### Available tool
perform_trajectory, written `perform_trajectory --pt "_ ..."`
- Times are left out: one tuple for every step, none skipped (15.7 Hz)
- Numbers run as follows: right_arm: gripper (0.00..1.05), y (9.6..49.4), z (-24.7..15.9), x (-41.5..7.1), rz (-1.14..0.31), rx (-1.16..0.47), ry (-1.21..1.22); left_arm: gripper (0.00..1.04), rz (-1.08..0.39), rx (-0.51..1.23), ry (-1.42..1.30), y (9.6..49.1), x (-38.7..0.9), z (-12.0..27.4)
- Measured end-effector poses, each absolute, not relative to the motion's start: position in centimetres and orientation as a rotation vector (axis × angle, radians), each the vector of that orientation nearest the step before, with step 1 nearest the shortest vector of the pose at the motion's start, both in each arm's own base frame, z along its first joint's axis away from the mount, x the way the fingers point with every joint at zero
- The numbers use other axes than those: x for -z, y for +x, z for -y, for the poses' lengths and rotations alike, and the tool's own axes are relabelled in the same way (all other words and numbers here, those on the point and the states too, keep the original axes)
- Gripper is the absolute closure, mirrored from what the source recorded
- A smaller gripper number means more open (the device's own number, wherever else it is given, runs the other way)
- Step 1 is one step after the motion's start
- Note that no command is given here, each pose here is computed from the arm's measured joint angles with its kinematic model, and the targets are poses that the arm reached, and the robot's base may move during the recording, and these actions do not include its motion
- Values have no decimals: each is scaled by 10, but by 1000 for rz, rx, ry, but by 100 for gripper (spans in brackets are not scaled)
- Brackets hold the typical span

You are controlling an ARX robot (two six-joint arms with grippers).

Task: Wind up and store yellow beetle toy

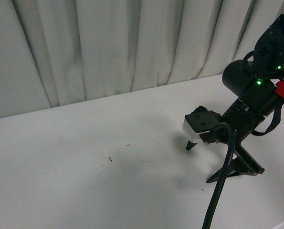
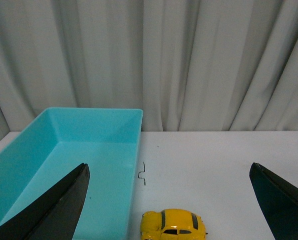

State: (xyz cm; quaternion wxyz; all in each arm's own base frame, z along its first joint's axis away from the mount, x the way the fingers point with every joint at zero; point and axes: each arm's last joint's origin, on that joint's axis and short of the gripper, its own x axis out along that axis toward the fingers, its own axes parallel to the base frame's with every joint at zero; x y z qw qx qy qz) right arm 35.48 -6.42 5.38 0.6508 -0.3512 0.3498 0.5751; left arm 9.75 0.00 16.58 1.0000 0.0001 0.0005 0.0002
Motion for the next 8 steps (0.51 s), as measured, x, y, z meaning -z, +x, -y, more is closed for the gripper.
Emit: perform_trajectory --pt "7 356 62 -56 -766 -1299 -815 7 0 -1 0 98 -166 0" --pt "7 359 56 -62 -701 -1285 -857 7 -1 -1 0 98 -166 0" --pt "7 357 52 -75 -617 -1268 -881 7 -1 -1 0 98 -166 0" --pt "7 357 50 -93 -527 -1239 -913 7 -1 -1 0 98 -166 0" --pt "7 357 50 -110 -436 -1204 -948 7 0 -1 0 98 -166 0" --pt "7 354 53 -146 -285 -1133 -1006 7 -1 -1 0 98 -166 0" --pt "7 349 57 -171 -207 -1080 -1030 7 0 -1 0 98 -166 0" --pt "7 342 62 -194 -153 -1033 -1046 7 -1 -1 0 98 -166 0"
